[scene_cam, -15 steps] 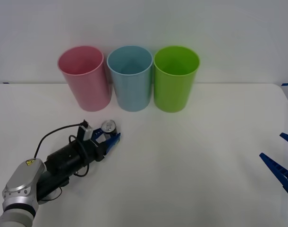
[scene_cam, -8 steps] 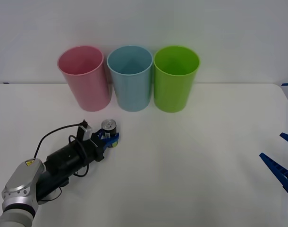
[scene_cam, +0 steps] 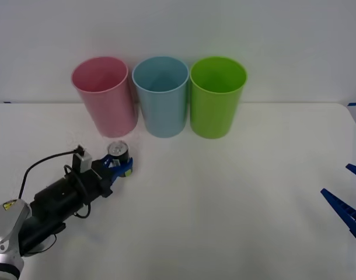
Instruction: Grasp the object on the table and drop it into the matching bin: aluminum can to the light blue bin, PET bottle to the pink bin.
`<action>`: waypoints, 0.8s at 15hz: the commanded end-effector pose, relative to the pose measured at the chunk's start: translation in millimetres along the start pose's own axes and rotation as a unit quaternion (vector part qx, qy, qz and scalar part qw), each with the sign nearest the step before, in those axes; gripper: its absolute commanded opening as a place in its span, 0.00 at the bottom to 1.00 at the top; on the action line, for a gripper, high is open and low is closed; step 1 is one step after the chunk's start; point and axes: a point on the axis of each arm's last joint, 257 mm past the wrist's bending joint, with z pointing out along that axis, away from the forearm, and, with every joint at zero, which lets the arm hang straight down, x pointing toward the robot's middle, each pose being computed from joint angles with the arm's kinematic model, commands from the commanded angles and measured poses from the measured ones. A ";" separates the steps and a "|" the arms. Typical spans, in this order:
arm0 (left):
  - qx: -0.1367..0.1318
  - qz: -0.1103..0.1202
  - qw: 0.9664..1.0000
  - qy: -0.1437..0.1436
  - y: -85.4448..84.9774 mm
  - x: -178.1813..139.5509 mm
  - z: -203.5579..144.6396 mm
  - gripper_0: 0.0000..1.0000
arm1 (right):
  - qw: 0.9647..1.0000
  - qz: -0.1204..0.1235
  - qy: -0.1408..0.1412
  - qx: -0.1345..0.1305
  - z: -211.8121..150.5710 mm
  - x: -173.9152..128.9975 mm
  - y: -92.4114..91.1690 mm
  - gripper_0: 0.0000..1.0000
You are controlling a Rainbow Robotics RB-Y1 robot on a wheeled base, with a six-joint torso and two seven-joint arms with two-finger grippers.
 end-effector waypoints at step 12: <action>-0.016 -0.058 0.993 -0.101 -5.1 -164.7 -57.7 0.00 | 1.000 0.000 0.000 0.000 0.0 0.0 0.0 1.00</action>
